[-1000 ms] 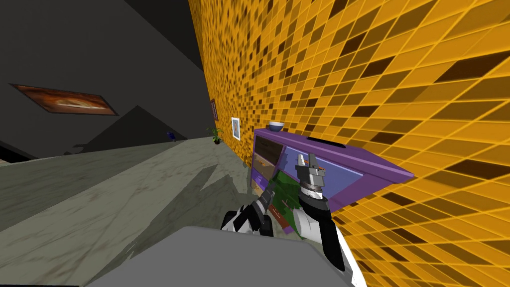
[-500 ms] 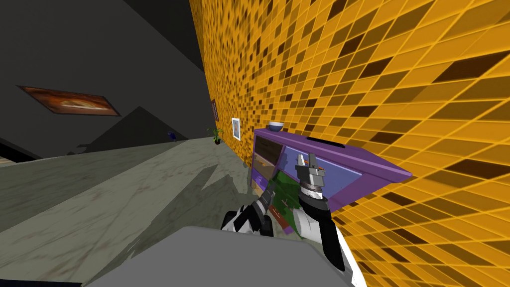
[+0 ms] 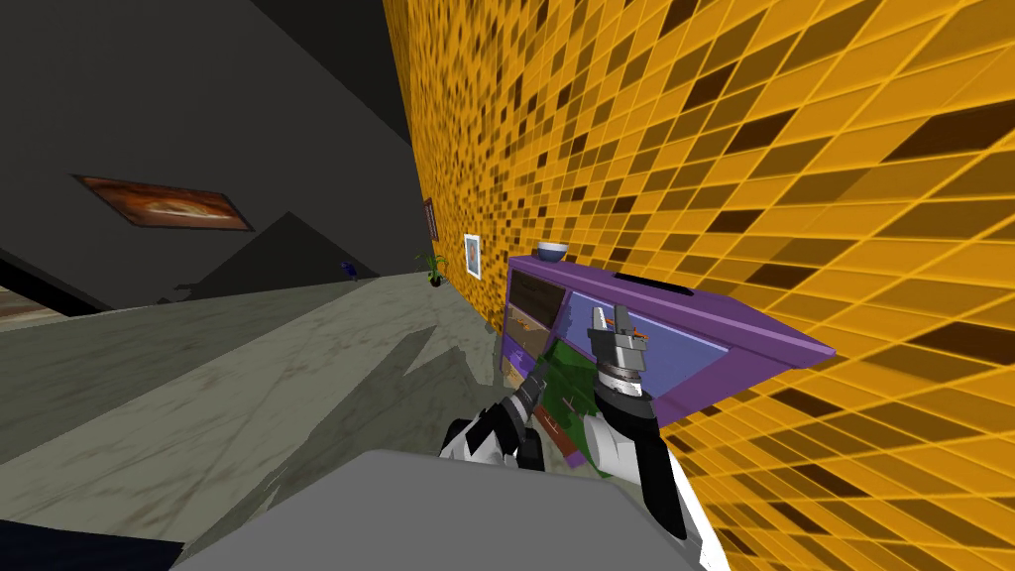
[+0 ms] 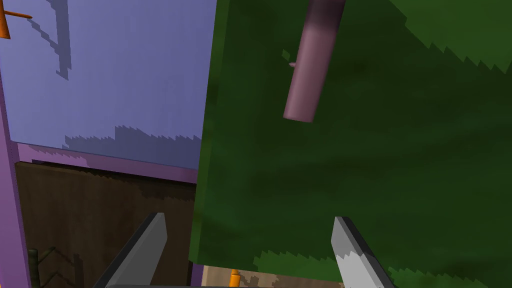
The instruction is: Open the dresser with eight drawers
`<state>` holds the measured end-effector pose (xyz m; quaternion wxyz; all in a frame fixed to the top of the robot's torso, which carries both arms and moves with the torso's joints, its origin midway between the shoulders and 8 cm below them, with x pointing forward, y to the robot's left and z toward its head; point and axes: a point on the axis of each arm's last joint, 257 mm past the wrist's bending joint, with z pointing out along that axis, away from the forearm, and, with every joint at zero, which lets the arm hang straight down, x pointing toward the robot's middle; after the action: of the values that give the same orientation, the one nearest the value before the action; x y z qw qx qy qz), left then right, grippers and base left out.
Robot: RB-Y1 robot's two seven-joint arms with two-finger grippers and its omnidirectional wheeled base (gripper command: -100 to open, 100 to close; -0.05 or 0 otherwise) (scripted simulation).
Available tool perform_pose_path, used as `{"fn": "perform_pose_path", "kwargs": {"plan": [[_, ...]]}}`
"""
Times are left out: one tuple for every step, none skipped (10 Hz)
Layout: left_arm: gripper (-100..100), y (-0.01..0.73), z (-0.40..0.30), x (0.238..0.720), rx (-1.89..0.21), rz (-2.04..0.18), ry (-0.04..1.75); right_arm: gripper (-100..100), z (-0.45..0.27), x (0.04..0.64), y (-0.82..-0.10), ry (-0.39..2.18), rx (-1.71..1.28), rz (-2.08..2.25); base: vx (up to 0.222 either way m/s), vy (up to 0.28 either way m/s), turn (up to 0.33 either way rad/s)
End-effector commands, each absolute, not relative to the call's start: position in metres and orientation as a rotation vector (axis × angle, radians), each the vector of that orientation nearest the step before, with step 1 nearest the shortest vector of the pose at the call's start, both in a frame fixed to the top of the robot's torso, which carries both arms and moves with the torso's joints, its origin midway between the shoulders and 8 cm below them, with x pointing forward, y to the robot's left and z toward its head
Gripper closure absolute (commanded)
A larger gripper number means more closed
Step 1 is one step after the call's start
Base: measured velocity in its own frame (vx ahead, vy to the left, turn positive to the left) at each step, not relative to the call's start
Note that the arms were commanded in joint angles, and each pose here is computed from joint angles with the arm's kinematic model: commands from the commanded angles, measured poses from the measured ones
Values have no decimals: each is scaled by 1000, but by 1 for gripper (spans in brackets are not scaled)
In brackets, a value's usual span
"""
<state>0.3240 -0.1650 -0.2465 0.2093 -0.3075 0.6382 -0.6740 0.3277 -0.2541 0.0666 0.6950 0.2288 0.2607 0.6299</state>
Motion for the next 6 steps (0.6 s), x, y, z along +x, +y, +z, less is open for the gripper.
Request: {"fn": "perform_pose_path", "kwargs": {"plan": [[-100,-177,-222,326,-840,-1909,1771,0,67,328,-254,582,511,1406,-24,3,53],[-100,-180,-216,327,-835,-1913,1776,0,67,328,-254,582,511,1406,-26,1,62],[-100,-180,-216,327,-835,-1913,1776,0,67,328,-254,582,511,1406,-15,0,20],[-100,-182,-211,328,-830,-1918,1781,0,67,328,-254,582,511,1406,-11,2,31],[-100,-184,-205,329,-824,-1922,1786,0,67,328,-254,582,511,1406,-15,3,61],[-100,-186,-200,329,-818,-1926,1792,0,67,328,-254,582,511,1406,-18,3,50]]}}
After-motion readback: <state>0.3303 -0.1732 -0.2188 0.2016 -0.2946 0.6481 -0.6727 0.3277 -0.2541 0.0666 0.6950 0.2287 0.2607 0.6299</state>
